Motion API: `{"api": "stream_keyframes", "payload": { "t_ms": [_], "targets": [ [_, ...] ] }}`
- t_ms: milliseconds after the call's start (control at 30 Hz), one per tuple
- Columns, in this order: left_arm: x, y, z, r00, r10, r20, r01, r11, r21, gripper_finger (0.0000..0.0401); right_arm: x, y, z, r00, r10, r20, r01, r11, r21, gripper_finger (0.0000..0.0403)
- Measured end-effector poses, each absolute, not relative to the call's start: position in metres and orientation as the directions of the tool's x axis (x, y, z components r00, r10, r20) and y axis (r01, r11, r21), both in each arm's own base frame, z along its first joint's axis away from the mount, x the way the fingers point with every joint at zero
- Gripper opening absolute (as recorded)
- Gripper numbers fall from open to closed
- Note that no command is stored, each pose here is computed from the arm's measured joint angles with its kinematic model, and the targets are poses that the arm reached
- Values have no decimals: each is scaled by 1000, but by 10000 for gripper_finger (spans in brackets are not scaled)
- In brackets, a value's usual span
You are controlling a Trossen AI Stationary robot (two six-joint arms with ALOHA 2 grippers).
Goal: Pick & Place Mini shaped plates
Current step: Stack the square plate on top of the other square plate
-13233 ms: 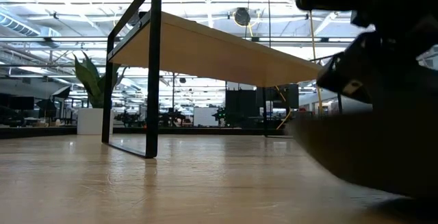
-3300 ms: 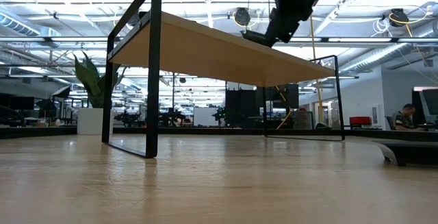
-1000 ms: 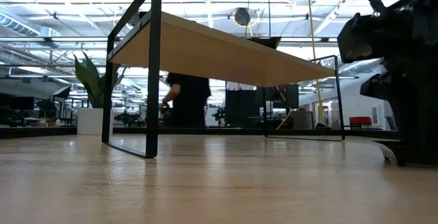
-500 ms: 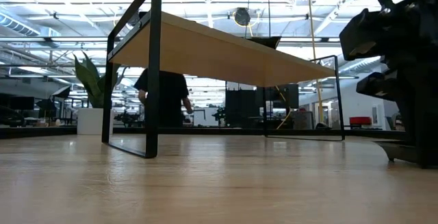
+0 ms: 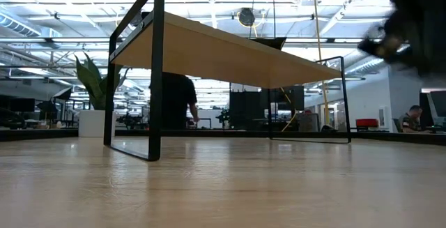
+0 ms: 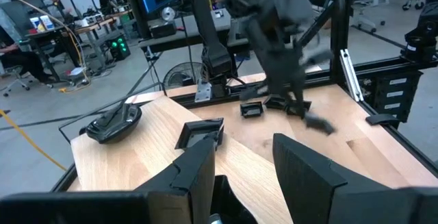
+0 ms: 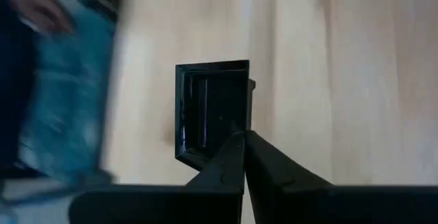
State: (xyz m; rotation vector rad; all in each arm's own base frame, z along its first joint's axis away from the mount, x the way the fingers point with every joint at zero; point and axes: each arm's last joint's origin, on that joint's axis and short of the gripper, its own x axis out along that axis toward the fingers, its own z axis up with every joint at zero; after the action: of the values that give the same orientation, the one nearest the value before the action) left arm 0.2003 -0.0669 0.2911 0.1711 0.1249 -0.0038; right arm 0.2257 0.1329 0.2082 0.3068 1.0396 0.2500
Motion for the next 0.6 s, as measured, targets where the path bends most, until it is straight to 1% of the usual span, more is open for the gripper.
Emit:
{"api": "stream_keyframes", "payload": {
  "t_ms": [67,133,233,433,600],
  "targets": [
    [200,-67,291,992,7,-125,15,985,170,152,225,128,225,561,378,-737,-94,913,396,0],
    [200,-67,291,992,7,-124,15,985,170,152,225,119,243,609,382,-695,-105,907,407,0],
    [200,-67,291,992,7,-124,15,985,170,152,227,106,273,655,358,-666,-127,920,370,0],
    [200,-67,291,992,6,-124,15,985,169,152,242,73,333,694,233,-681,-107,969,223,0],
    [200,-67,291,992,6,-124,15,985,170,152,261,42,361,685,142,-715,-58,988,141,0]
  ]
}}
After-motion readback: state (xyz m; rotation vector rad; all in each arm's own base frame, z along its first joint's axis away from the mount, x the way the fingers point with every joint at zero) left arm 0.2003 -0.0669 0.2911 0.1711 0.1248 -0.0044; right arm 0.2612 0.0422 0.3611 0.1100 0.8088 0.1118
